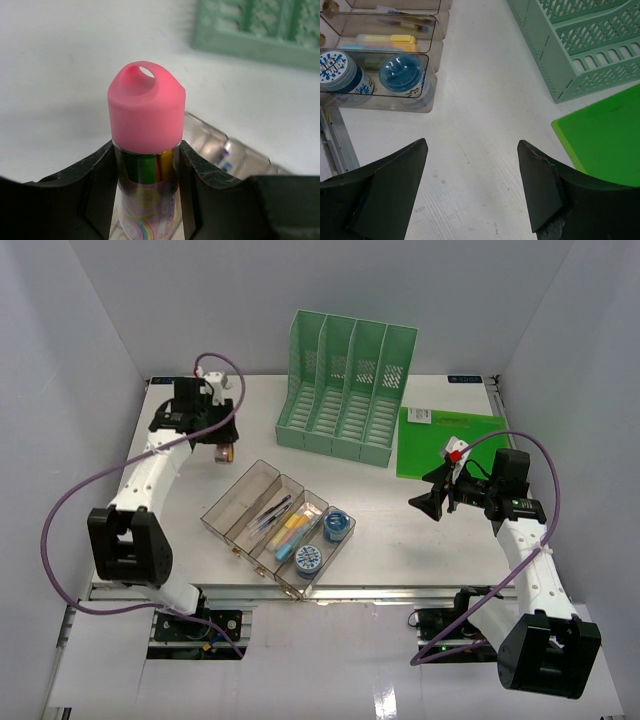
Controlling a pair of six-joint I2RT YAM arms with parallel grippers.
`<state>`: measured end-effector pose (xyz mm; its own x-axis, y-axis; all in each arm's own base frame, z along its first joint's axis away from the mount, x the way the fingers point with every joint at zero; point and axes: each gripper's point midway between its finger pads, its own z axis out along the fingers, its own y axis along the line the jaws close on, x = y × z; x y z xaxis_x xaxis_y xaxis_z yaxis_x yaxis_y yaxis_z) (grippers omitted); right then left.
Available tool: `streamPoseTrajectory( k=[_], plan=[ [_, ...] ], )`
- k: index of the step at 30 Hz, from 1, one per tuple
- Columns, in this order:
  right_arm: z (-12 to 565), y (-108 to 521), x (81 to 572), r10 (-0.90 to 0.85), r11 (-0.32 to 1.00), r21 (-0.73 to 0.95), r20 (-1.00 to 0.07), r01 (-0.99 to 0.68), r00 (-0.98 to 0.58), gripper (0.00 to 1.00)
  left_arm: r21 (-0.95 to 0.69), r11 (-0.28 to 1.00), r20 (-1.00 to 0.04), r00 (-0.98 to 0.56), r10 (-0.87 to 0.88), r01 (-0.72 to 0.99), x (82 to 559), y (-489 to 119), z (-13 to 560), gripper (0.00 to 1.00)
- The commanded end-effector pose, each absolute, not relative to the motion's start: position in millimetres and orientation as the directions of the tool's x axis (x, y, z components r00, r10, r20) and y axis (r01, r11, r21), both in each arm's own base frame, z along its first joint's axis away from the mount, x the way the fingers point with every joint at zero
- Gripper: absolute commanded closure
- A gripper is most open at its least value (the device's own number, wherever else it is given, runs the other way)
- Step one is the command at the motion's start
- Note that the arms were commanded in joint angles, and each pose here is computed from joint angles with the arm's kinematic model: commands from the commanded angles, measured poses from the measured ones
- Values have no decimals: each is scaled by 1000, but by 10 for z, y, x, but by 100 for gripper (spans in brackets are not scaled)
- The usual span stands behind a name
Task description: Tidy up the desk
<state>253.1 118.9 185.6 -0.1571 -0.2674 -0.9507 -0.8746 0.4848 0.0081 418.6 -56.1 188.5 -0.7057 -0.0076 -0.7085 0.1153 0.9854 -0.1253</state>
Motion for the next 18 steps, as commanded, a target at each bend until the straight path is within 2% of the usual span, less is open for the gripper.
streamPoseTrajectory(
  k=[1,5,9,13,18],
  plan=[
    [2006,1207,2536,-261,467,-28,-959,-884,-108,21,-27,955,-684,-702,199,297,3740,-858,1684,100],
    [1986,1206,2541,-260,467,-19,-959,-884,-116,21,40,897,-681,-645,347,440,3414,-1003,1596,100],
    [1967,1206,2547,-259,467,-14,-958,-884,-122,21,135,871,-646,-624,440,473,3375,-996,1485,100],
    [1939,1192,2558,-260,473,-9,-957,-881,-130,21,134,835,-604,-623,496,534,3347,-1105,1297,98],
    [1906,1170,2574,-260,481,0,-955,-877,-143,21,172,838,-581,-634,511,518,3309,-1088,1173,72]
  ],
)
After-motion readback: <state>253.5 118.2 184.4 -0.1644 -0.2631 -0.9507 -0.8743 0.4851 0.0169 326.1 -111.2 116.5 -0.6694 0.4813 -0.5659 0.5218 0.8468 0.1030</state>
